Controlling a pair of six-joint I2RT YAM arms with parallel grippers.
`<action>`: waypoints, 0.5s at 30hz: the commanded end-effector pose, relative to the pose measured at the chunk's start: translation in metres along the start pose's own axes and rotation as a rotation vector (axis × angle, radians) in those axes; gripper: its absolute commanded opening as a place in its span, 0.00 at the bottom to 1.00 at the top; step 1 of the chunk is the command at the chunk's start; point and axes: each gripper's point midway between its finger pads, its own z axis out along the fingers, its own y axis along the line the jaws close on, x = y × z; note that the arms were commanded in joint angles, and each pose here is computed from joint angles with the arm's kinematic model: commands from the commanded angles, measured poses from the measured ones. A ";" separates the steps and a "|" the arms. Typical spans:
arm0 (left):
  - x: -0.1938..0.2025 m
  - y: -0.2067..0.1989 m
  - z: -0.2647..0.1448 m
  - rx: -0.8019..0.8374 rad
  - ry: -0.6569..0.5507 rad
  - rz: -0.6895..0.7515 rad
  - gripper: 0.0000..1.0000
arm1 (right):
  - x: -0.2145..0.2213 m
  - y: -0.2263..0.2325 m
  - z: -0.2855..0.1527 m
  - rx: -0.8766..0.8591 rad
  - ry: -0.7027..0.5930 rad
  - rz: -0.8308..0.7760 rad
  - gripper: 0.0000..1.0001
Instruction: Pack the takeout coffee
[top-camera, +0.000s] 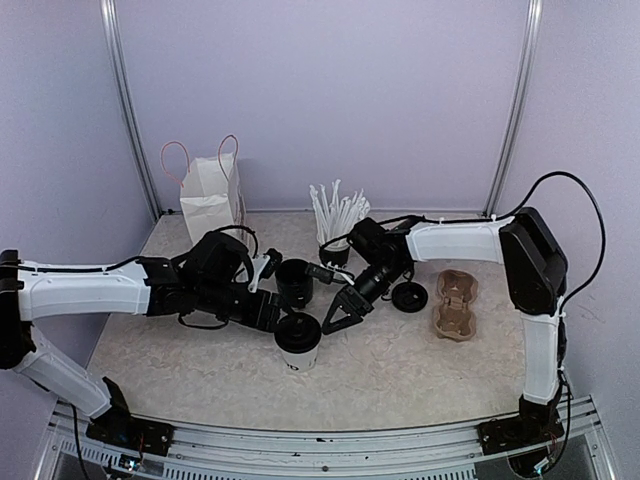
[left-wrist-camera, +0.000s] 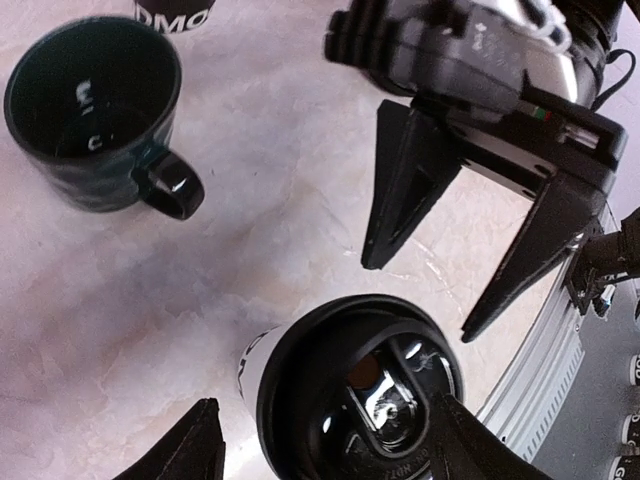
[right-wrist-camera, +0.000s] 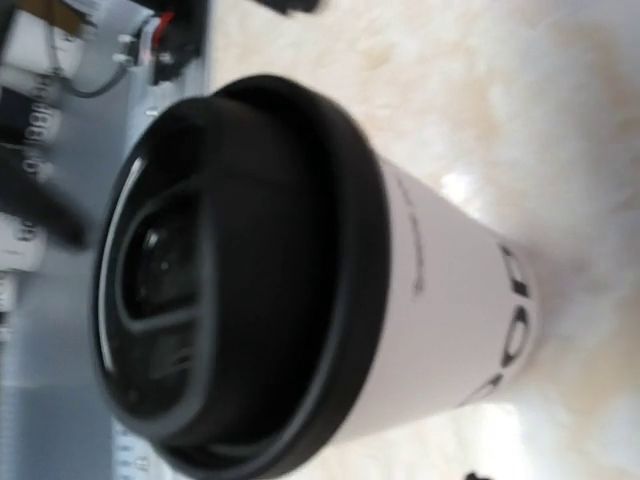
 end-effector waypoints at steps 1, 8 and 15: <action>-0.031 -0.006 -0.022 -0.101 -0.039 0.112 0.70 | -0.009 0.003 -0.024 0.175 0.008 -0.141 0.61; -0.109 -0.009 -0.076 -0.294 -0.232 0.211 0.98 | -0.031 0.015 -0.056 0.336 -0.002 -0.398 0.61; -0.188 -0.012 -0.161 -0.441 -0.551 0.193 0.99 | -0.061 0.035 -0.070 0.429 -0.017 -0.638 0.66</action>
